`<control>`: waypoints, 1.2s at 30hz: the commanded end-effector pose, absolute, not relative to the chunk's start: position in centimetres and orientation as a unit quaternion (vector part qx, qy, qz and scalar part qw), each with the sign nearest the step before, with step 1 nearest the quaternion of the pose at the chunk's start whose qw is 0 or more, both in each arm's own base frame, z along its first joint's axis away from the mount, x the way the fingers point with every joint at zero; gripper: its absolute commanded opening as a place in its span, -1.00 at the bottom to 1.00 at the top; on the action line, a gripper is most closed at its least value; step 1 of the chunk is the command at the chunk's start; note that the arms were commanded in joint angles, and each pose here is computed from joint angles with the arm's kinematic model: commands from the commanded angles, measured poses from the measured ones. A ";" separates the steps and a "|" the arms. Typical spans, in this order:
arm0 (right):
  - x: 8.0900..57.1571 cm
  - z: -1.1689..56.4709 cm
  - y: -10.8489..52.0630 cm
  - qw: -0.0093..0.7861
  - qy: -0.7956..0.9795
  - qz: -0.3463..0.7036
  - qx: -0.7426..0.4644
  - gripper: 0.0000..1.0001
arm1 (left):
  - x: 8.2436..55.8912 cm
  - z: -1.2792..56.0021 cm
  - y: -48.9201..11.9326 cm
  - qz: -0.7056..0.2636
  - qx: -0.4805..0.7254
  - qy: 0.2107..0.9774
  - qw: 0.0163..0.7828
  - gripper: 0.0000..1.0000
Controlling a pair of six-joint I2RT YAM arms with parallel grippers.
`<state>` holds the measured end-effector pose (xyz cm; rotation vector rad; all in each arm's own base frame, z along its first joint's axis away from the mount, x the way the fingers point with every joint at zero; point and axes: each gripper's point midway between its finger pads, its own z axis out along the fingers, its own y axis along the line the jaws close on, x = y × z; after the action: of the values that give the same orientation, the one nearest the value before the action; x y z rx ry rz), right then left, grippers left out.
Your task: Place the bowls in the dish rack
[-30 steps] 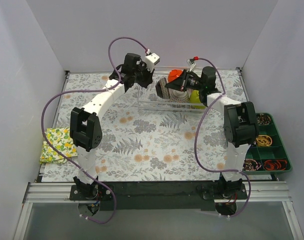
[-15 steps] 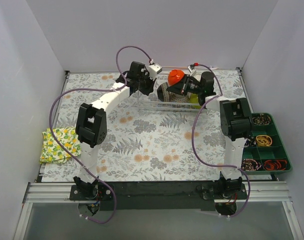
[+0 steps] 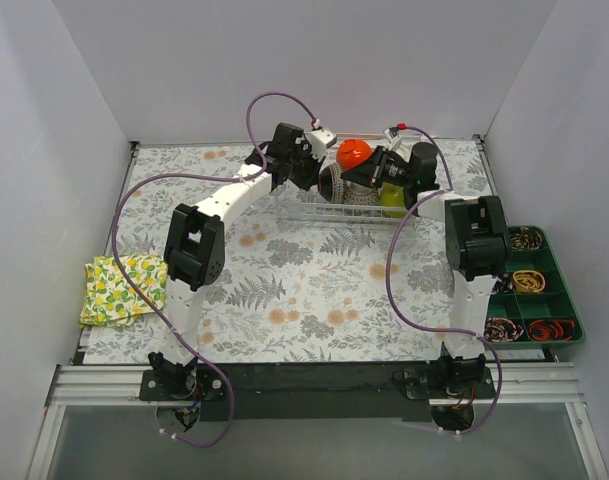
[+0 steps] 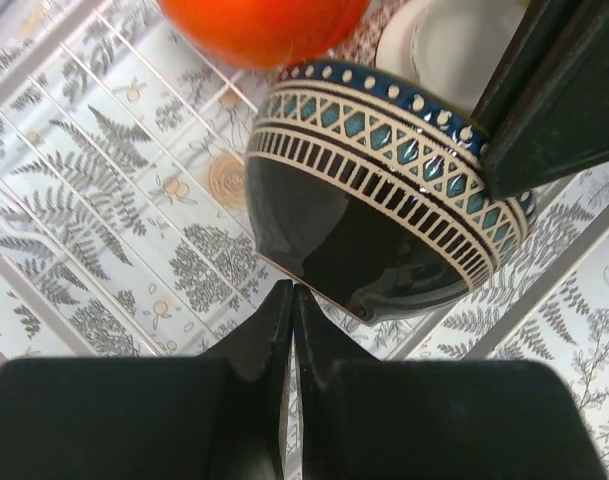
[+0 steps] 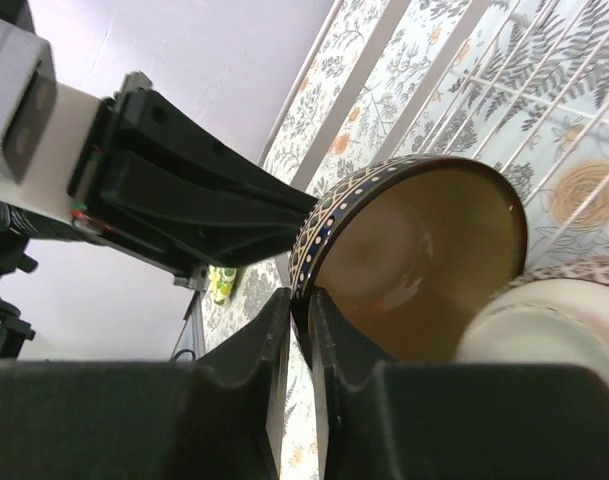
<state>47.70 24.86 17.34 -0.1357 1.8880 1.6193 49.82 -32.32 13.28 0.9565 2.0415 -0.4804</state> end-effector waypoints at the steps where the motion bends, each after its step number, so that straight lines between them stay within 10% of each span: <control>1: 48.7 21.6 21.5 0.408 0.683 0.596 -0.110 -0.51 | 50.6 16.8 -34.3 -0.207 0.383 0.783 0.444 -1.00; 8: 49.2 23.0 17.1 0.455 0.681 0.565 -0.101 -0.08 | 50.8 16.8 -36.2 -0.220 0.389 0.773 0.450 -1.00; 36: 47.3 22.3 15.7 0.509 0.736 0.416 -0.161 -0.10 | 50.6 19.2 -42.9 -0.283 0.374 0.739 0.484 -1.00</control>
<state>47.20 16.68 20.98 -0.3715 1.7950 1.0999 51.19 -41.15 17.28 0.9118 1.8571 -0.6246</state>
